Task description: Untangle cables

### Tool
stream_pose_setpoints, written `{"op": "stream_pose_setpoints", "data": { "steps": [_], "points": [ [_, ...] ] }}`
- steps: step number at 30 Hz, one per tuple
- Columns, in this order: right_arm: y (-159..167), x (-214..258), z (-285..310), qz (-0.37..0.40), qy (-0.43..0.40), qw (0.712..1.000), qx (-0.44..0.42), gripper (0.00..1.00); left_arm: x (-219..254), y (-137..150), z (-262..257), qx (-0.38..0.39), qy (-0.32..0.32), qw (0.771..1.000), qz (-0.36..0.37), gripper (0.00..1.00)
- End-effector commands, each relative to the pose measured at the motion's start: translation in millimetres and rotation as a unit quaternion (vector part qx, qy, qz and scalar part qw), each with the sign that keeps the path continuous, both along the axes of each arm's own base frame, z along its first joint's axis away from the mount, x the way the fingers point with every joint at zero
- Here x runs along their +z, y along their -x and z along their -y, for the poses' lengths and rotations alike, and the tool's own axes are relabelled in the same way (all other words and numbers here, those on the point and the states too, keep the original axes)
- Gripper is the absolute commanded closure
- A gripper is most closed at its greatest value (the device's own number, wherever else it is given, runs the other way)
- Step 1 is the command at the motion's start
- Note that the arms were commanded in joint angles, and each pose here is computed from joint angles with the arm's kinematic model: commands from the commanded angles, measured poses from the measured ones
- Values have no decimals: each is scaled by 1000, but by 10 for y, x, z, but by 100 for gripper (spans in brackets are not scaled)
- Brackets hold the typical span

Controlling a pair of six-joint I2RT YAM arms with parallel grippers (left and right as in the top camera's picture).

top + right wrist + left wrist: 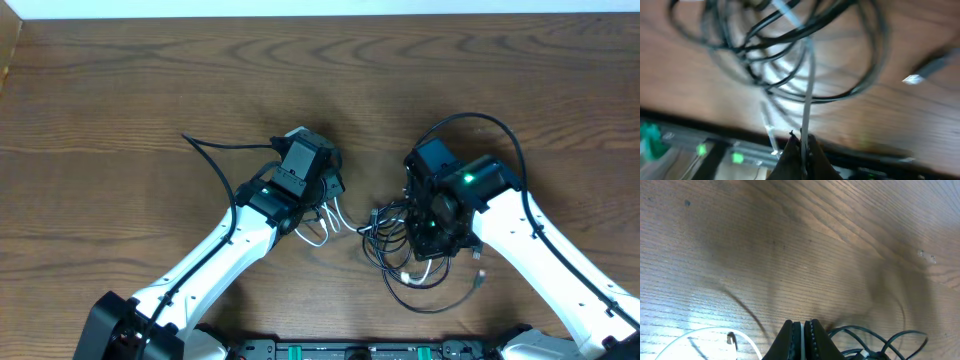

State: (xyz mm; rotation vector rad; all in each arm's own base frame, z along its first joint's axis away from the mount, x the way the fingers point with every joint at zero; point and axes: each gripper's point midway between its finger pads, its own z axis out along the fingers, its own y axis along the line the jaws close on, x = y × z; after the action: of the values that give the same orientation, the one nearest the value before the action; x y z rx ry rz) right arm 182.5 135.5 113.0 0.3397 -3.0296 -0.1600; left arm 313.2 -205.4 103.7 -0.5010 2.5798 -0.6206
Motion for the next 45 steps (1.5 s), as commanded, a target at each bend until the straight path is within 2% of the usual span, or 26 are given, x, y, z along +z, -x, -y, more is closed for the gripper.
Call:
{"op": "stream_pose_setpoints", "data": {
  "steps": [1,5,6,8,9,11,13,15,17,24,30,35,40,45],
  "points": [
    [-226,6,386,64,110,988,-86,97,-15,-10,-35,9,-2,1000,-1,92],
    [-356,72,729,110,188,963,-159,84,-13,0,-40,1,-7,1000,1,92],
    [-376,113,882,125,219,947,-199,74,15,-6,-39,-18,-17,1000,13,92],
    [-372,163,1058,138,250,925,-249,71,87,-39,-58,-43,-32,998,32,92],
    [-370,166,1105,138,252,917,-278,61,168,-68,-91,-49,-35,997,44,92],
    [-377,102,977,119,212,924,-294,58,285,-103,-137,-43,-30,997,59,92],
    [-411,21,692,92,138,942,-290,58,407,-128,-172,-36,-21,996,75,92],
    [-562,-33,162,82,8,972,-220,52,521,-122,-183,-34,-14,995,89,92],
    [-664,-89,-130,99,-52,978,-179,44,579,-114,-187,-34,-10,995,96,92],
    [-699,-599,-287,129,-33,967,-217,39,641,-84,-151,-42,3,994,99,92],
    [-784,-989,-74,141,41,952,-270,43,702,-34,-104,-55,21,993,99,92],
    [-727,-1187,188,118,100,944,-293,43,1169,-84,-358,-41,26,984,171,92],
    [-696,-1223,535,110,156,929,-316,45,1710,-100,-988,48,15,966,253,92],
    [-694,-1213,835,94,177,912,-357,43,1944,-26,-1539,131,-7,949,287,92]
  ]
}}
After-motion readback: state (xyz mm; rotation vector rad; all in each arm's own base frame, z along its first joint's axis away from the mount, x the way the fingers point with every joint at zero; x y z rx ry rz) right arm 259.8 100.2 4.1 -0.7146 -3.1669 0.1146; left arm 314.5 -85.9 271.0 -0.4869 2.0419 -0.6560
